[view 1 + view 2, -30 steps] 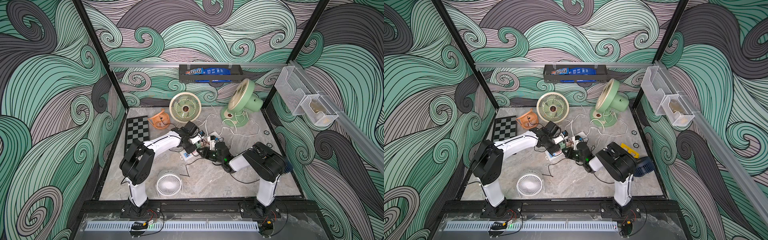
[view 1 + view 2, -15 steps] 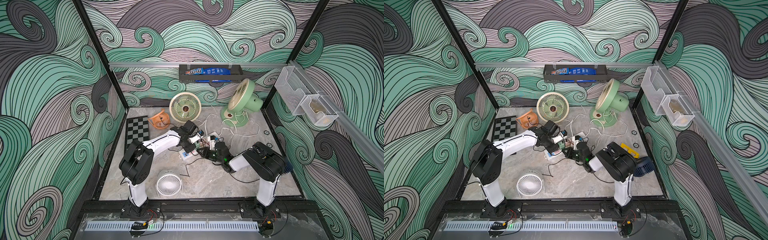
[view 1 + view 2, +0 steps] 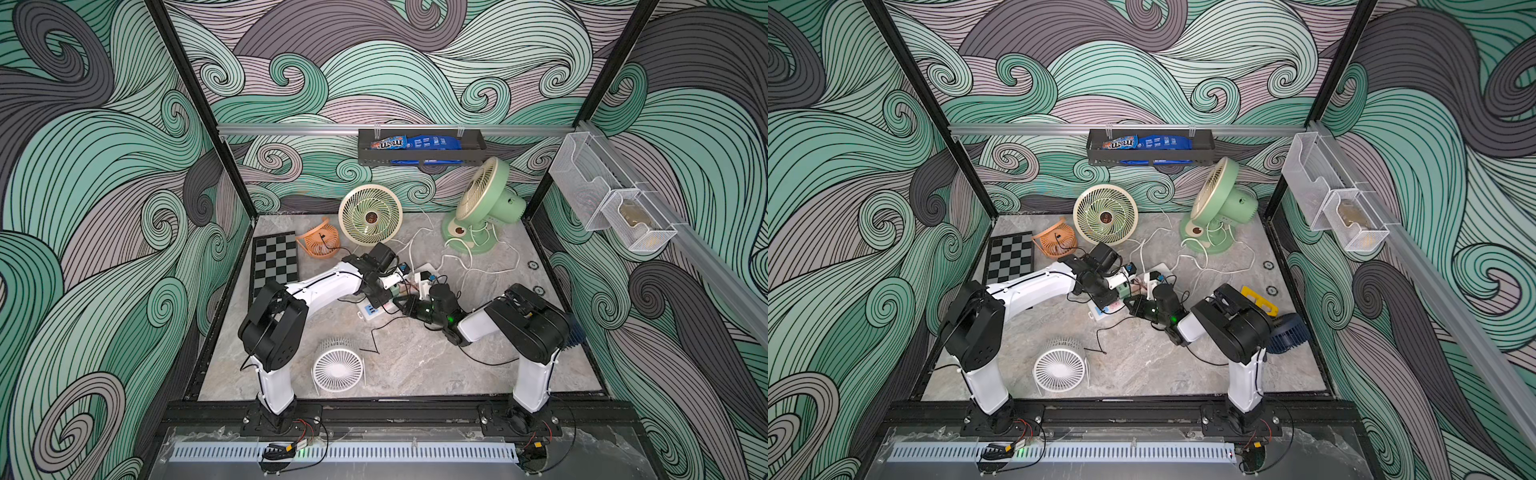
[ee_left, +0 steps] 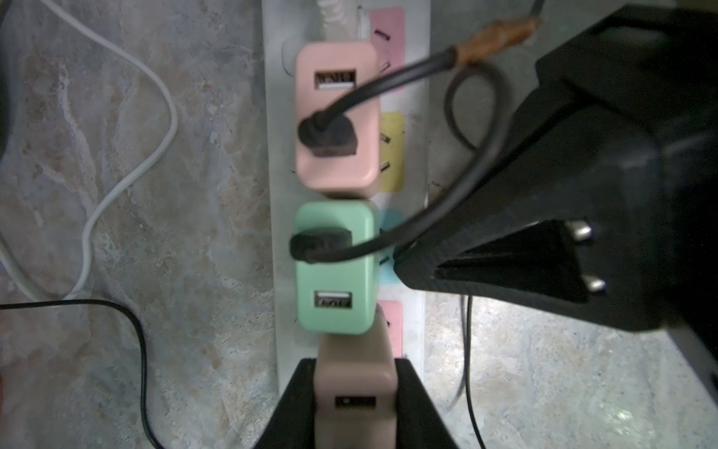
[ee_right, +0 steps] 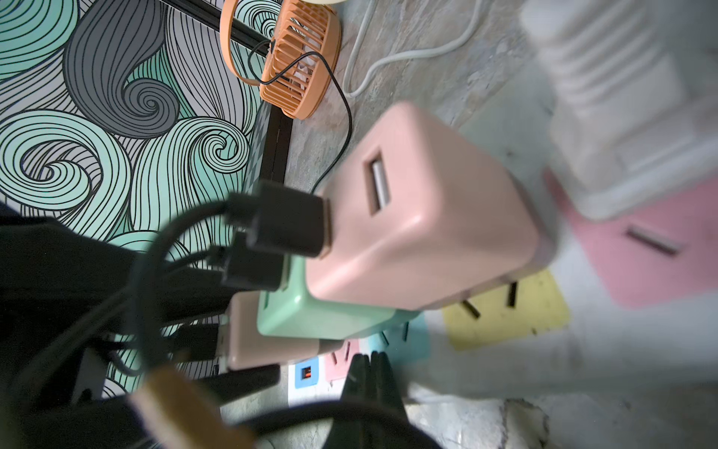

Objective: Unplug the desk fan from the power strip
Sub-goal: Remove the plug from the socket.

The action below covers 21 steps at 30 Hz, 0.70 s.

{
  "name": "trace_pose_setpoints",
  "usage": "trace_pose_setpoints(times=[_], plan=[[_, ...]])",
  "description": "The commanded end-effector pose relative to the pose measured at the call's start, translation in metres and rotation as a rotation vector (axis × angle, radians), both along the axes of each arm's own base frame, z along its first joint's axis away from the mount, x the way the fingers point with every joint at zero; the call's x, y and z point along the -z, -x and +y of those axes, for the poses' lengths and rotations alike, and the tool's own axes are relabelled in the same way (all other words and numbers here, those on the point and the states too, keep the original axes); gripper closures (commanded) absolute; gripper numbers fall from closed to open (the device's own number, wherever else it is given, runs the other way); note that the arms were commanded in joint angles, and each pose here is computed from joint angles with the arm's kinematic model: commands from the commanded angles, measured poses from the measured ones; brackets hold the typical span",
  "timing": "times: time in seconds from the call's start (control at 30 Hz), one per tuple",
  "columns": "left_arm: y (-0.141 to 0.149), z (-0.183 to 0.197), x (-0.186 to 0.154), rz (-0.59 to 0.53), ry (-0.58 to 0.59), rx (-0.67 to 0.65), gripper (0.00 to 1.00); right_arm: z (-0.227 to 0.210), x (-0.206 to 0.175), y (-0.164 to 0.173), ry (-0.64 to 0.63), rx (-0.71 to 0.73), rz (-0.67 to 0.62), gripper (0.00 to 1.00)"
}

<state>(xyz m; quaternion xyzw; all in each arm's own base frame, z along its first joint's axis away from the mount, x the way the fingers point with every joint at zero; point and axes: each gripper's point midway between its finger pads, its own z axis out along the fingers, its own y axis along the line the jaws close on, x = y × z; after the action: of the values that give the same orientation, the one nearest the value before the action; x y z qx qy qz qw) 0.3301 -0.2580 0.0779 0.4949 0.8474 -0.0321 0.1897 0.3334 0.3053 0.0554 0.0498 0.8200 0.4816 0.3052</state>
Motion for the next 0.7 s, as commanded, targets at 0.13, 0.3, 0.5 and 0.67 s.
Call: trace_pose_setpoints(times=[0.13,0.3,0.5,0.67], plan=[[0.012,0.001,-0.009,0.108,0.051,0.002,1.0,-0.01,0.042,0.011,0.104,0.017,0.111,1.0],[0.0,0.003,-0.012,-0.058,-0.029,0.021,1.0,-0.01,0.043,0.011,0.105,0.018,0.113,1.0],[0.006,-0.002,-0.025,0.063,0.081,-0.013,1.0,-0.009,0.041,0.01,0.105,0.011,0.106,1.0],[0.0,0.01,-0.033,0.072,0.104,-0.047,1.0,-0.008,0.029,0.007,0.095,-0.007,0.07,1.0]])
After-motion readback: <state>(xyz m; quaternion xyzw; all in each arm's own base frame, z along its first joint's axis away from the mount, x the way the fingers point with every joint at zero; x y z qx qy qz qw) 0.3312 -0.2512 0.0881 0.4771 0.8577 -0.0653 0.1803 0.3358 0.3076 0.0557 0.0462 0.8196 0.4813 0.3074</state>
